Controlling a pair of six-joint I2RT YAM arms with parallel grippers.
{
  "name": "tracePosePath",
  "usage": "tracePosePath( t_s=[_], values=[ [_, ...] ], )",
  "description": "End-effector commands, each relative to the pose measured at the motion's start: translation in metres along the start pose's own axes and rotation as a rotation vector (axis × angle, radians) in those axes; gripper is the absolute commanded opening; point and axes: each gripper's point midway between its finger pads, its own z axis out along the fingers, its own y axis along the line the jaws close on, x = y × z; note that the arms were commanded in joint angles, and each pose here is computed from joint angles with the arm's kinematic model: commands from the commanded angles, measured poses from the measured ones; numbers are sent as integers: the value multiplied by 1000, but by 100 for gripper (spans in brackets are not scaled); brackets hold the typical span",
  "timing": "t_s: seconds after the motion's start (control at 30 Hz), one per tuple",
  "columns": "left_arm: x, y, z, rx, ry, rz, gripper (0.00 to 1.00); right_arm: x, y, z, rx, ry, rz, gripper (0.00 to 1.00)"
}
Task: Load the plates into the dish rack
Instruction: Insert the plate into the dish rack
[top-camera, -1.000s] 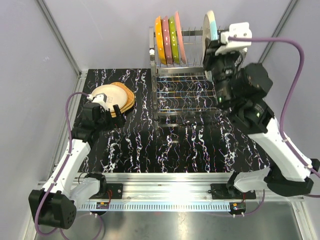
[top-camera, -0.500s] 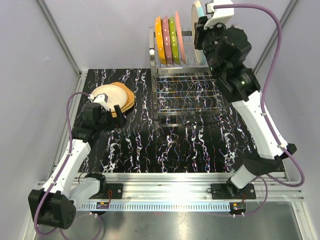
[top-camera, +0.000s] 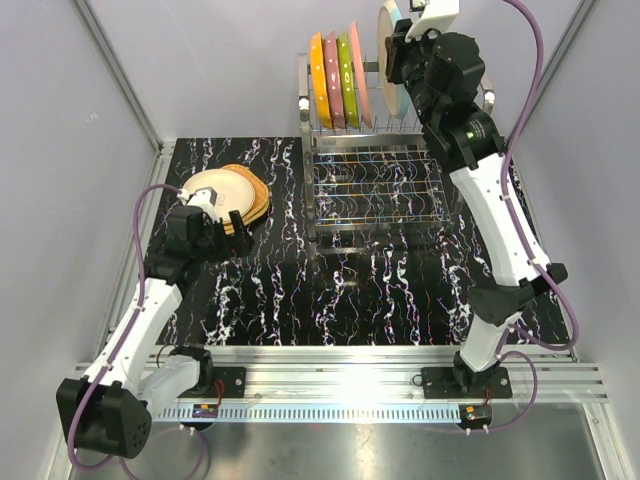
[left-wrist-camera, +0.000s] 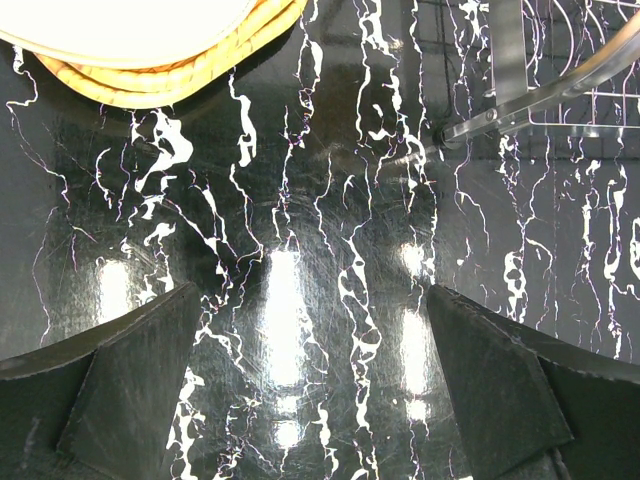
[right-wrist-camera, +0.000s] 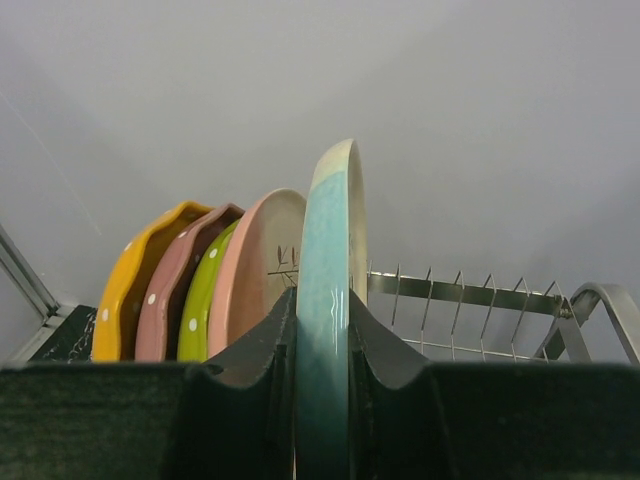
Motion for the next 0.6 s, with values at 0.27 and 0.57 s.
tracePosePath(
  t_s=[0.27,0.57],
  values=[
    [-4,-6,3,28,-10,13,99,-76,-4,10,-40,-250,77,0],
    [-4,-7,4,36,-6,14,99,-71,-8,21,-25,-259,101,0]
  ],
)
